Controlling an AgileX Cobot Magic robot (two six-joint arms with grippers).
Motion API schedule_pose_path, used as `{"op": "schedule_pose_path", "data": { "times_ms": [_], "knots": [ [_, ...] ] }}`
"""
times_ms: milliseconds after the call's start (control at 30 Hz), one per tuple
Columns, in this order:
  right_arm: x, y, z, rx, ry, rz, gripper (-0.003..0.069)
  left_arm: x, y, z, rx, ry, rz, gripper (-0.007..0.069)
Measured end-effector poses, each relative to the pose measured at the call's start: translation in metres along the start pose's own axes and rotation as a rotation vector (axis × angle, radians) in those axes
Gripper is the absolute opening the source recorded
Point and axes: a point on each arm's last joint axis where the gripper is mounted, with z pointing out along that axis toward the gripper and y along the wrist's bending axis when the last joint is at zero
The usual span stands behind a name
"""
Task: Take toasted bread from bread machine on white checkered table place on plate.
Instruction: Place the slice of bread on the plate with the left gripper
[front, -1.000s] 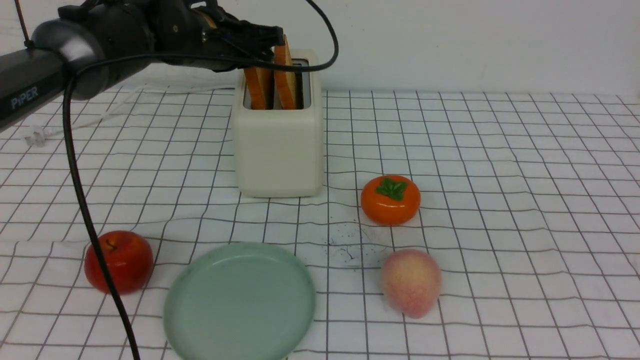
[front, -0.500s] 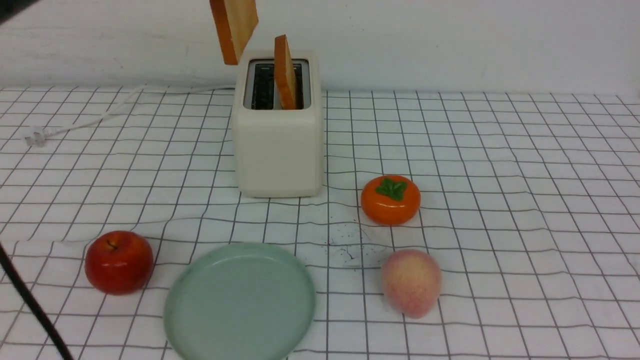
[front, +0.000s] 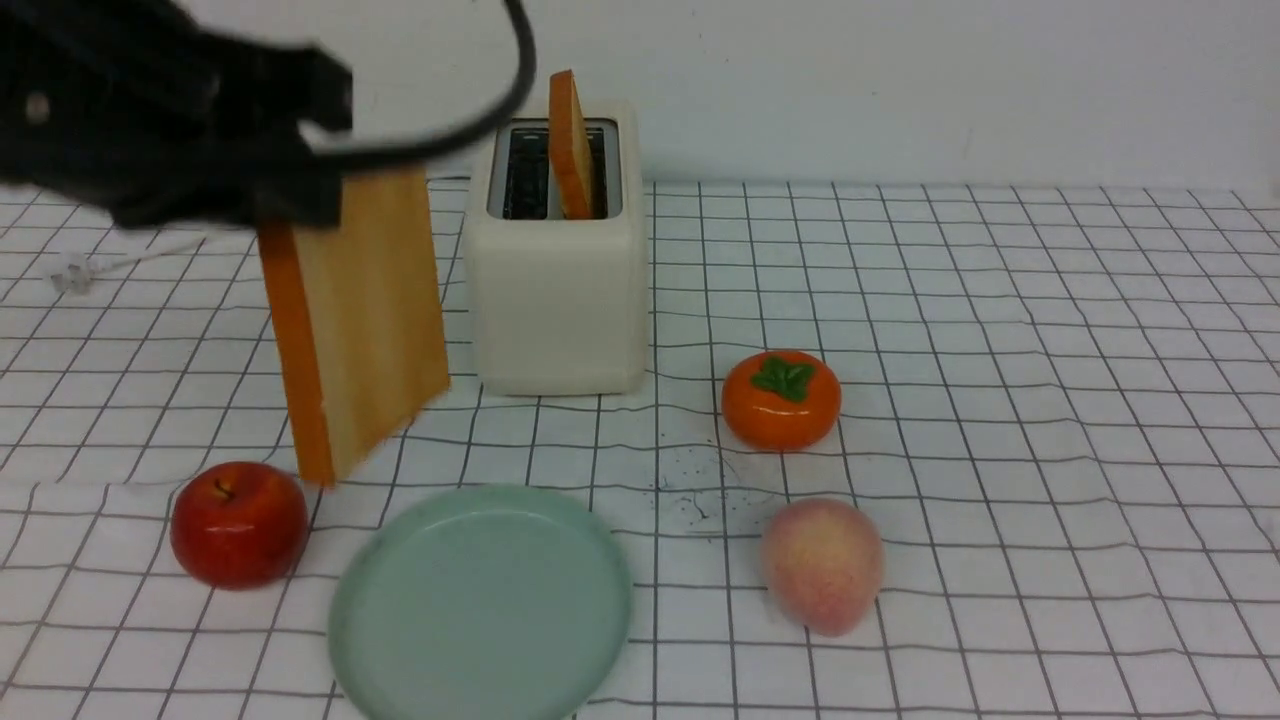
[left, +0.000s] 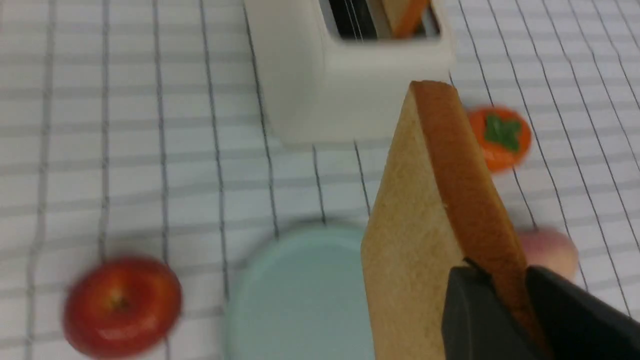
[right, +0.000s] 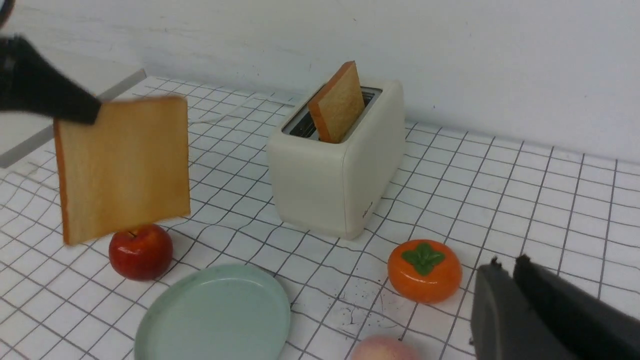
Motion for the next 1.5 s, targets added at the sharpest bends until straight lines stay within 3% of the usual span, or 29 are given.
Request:
{"op": "schedule_pose_path", "data": {
  "times_ms": [133,267,767,1033,1100,1233,1333,1500],
  "knots": [
    [0.001,0.002,-0.003,-0.011,0.002,0.001,0.0046,0.052,0.009,0.04,0.12,0.158,-0.061,0.0099],
    [0.002,0.003,-0.003,-0.025,0.015,0.008,0.005,0.077,0.023,0.081,0.145,0.192,-0.093,0.0099],
    [0.004,0.007,-0.003,-0.063,0.042,0.03,0.0051,0.074,0.041,0.132,0.074,0.121,-0.118,0.0123],
    [0.006,0.008,-0.004,-0.07,0.057,0.03,0.0053,0.074,0.043,0.135,0.059,0.12,-0.1,0.0354],
    [0.008,0.009,-0.004,-0.084,0.085,0.029,0.0053,0.074,0.044,0.134,0.053,0.122,-0.081,0.0461],
    [0.017,0.013,-0.005,-0.126,0.178,0.028,0.0053,0.071,0.041,0.126,0.059,0.096,-0.069,0.0585],
    [0.026,0.017,-0.008,-0.166,0.287,0.039,0.0053,0.067,0.037,0.113,0.069,0.042,-0.056,0.0622],
    [0.037,0.018,-0.013,-0.181,0.419,0.045,0.0055,0.059,0.032,0.091,0.079,-0.056,-0.021,0.0609]
  ]
}}
